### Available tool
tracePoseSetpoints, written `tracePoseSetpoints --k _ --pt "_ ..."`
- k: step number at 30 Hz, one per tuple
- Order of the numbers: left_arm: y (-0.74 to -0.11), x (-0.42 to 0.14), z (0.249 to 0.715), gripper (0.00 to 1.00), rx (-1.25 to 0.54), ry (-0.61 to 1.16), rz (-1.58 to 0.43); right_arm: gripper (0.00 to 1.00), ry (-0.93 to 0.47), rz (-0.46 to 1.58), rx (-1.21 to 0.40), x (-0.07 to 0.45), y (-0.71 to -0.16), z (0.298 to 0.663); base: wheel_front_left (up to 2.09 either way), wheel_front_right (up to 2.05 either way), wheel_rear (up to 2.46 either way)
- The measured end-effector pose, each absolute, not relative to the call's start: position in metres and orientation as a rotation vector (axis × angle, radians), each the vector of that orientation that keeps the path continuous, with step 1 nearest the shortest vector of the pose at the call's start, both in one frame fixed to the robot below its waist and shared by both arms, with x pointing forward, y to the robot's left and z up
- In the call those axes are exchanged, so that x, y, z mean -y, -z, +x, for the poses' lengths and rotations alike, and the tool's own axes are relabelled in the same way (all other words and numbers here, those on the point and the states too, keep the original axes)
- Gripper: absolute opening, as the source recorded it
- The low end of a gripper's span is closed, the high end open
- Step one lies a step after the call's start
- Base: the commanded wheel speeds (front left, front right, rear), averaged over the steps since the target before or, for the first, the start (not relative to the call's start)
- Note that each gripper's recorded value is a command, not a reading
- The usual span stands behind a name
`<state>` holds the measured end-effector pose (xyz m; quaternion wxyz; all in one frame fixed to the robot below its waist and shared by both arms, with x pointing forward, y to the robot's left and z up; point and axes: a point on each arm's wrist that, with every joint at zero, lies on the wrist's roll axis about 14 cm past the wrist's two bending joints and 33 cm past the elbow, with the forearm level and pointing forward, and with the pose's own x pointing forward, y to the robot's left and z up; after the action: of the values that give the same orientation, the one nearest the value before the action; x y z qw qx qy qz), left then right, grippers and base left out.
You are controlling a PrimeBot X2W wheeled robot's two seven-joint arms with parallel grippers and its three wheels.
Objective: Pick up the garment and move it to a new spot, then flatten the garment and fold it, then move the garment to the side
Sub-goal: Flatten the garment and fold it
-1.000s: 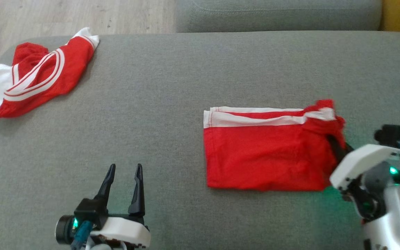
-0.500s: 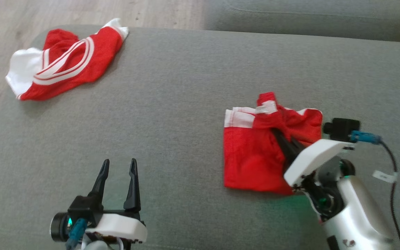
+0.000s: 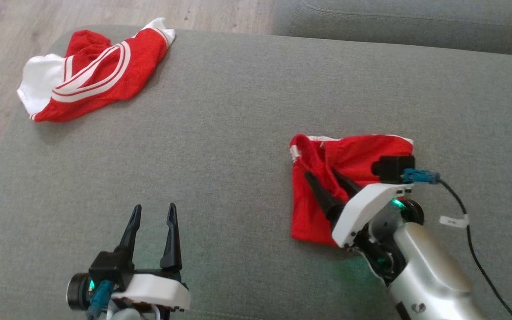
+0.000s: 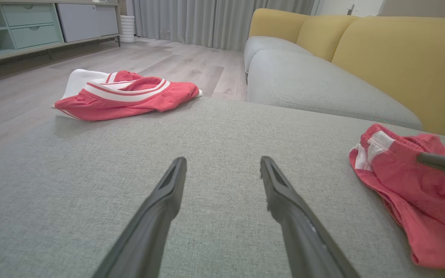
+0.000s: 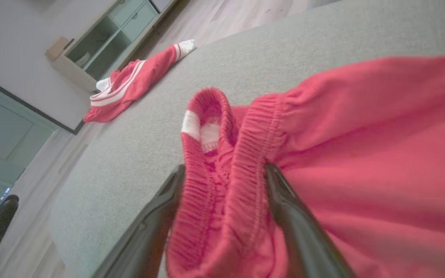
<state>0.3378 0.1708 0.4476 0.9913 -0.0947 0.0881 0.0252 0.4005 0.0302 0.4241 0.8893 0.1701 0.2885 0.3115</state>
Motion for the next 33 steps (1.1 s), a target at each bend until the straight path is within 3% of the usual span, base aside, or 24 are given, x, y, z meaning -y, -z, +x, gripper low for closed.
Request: tracePoseSetpoints --k 8,19,33 --pt "-0.450 -0.155 0.346 1.00 -0.168 0.002 -0.189 1.00 -0.666 0.281 -0.412 -0.027 -0.460 0.406 0.00 0.00 0.00" --pt "-0.472 -0.137 0.363 1.00 -0.101 0.081 -0.183 1.00 -0.467 0.195 -0.162 0.040 -0.500 0.425 0.00 0.00 0.00" --pt "-0.470 -0.137 0.343 1.00 -0.103 0.071 -0.193 1.00 -0.234 0.178 -0.097 0.120 -0.493 0.379 0.00 0.00 0.00"
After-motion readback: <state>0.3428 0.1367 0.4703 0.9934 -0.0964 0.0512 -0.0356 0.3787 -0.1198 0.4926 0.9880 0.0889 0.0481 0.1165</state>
